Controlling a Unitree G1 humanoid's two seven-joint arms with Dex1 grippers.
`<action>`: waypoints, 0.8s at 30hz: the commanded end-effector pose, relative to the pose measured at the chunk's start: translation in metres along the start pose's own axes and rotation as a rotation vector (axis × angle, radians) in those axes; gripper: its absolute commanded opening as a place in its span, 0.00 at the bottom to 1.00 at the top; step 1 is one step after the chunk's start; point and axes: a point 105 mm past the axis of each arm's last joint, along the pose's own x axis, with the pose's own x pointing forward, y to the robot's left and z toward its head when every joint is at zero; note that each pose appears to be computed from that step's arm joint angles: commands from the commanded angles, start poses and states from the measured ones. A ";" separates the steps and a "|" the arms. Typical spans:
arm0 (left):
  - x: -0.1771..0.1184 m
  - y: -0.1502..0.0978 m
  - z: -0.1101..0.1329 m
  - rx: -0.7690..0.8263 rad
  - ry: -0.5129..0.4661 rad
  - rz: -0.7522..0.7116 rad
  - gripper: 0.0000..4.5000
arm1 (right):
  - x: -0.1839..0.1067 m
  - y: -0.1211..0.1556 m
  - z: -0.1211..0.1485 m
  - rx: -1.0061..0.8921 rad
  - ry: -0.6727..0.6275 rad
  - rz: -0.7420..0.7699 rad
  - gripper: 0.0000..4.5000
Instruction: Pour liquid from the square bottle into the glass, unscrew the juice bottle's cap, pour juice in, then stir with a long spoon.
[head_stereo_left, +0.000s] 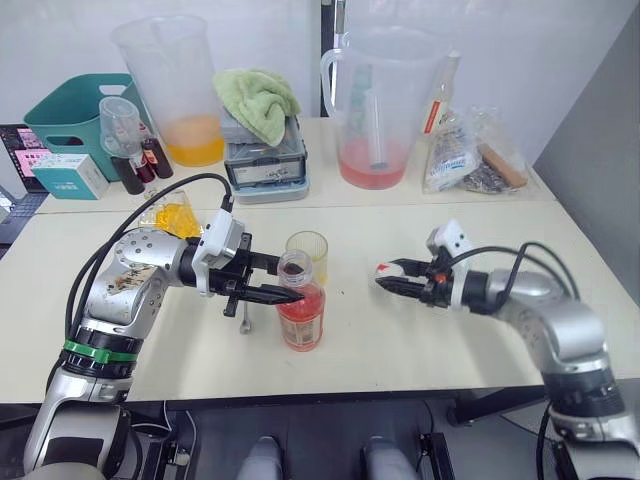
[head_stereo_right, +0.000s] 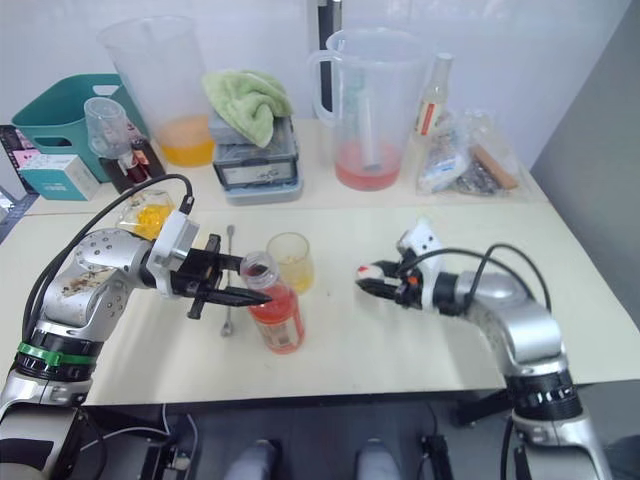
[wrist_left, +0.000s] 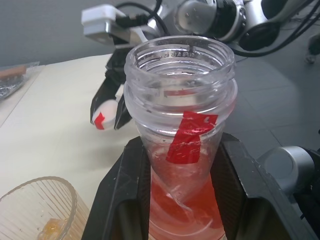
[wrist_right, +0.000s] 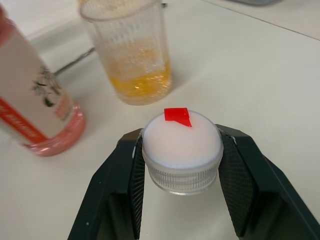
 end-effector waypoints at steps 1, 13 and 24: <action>-0.001 -0.004 -0.020 -0.067 0.066 0.006 0.30 | -0.004 -0.012 -0.022 -0.054 -0.019 -0.171 0.38; -0.002 -0.002 -0.011 -0.058 0.041 0.024 0.30 | -0.004 -0.013 -0.080 0.068 0.021 -0.259 0.38; -0.032 0.001 0.036 -0.058 -0.033 0.050 0.30 | -0.003 0.002 -0.014 -0.022 -0.144 -0.171 0.99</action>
